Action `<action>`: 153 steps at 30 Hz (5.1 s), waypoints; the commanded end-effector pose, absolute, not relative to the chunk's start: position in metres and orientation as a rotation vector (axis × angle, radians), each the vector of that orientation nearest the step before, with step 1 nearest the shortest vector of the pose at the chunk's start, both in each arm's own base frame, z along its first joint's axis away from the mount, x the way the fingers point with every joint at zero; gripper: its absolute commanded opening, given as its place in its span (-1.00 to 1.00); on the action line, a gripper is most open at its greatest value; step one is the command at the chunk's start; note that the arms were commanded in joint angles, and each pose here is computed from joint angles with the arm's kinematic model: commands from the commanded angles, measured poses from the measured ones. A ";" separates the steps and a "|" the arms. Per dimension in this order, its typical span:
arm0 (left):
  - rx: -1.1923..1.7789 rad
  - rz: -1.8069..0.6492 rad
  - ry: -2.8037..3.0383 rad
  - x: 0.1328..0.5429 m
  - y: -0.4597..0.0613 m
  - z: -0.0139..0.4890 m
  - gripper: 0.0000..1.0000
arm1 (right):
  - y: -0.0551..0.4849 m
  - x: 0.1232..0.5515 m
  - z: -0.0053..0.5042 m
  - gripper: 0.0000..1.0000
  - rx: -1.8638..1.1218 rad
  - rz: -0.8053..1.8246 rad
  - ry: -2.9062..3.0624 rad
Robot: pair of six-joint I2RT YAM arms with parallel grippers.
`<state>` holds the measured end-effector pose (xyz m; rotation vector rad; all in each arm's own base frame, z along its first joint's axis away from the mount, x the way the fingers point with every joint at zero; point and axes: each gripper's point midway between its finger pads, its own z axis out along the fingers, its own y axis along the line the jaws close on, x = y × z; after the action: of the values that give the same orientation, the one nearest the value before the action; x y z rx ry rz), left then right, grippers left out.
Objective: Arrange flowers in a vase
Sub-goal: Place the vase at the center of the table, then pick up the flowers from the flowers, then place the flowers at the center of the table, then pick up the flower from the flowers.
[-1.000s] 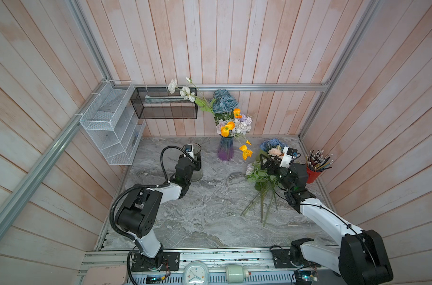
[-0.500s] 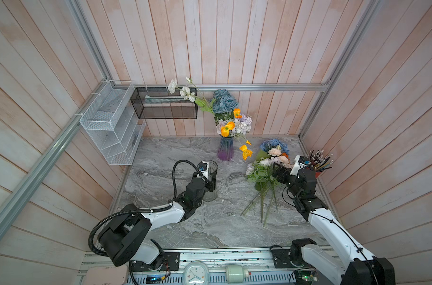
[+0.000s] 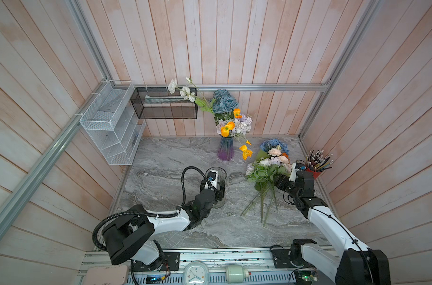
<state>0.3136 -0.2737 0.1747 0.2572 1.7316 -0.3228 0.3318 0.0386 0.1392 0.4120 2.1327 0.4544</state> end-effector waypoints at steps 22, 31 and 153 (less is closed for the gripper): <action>0.250 -0.335 1.822 0.294 -0.270 0.152 1.00 | 0.048 0.354 0.093 0.08 0.304 0.357 2.335; 0.312 -0.408 1.863 0.273 -0.263 0.154 1.00 | 0.055 0.362 0.075 -0.49 0.283 0.384 2.395; -0.190 -0.643 1.762 0.338 -0.104 0.223 1.00 | 0.062 0.335 0.154 -1.00 0.282 0.650 2.199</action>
<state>0.3372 -0.1038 0.2248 -0.1883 1.7661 -0.6289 0.3245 0.0631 0.1181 0.3526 2.2959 0.6650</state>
